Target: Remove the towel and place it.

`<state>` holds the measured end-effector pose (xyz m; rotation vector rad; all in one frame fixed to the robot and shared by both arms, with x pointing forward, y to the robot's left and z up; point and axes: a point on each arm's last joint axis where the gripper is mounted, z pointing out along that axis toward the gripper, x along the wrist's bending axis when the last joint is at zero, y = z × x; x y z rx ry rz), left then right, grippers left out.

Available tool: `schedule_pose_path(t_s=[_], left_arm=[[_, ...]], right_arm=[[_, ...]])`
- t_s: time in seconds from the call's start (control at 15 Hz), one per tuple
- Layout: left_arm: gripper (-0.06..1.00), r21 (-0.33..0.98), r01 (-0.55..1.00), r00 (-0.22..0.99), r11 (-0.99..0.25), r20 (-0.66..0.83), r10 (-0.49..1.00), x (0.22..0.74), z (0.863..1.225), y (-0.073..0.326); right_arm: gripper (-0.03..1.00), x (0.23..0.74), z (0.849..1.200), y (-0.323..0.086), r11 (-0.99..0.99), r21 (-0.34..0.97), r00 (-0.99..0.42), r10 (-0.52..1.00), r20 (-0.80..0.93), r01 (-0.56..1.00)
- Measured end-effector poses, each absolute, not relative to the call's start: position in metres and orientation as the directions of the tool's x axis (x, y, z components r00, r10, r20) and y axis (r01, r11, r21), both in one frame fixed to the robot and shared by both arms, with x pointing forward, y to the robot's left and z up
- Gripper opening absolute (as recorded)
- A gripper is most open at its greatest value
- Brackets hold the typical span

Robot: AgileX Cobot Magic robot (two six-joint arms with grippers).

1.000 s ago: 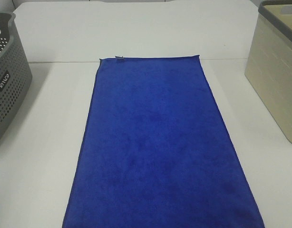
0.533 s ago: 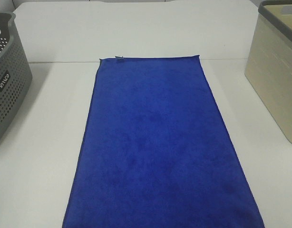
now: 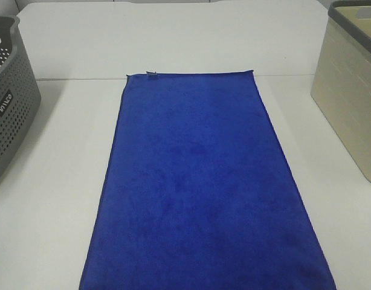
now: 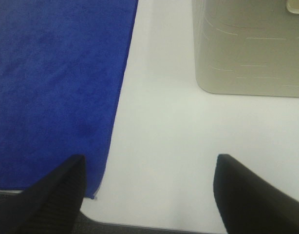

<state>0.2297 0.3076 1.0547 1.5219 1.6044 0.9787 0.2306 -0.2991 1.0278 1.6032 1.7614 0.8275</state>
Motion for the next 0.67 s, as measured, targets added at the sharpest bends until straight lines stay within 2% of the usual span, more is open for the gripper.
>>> schedule_pose_path(t_s=[0.67], left_arm=[[0.69,0.888,0.456,-0.024,0.048,-0.042,0.999,0.2302,1.0551,0.3024]], right_arm=[[0.73,0.2305,1.0278,-0.2980,0.068,0.786,-0.087,0.996,-0.018,0.615]])
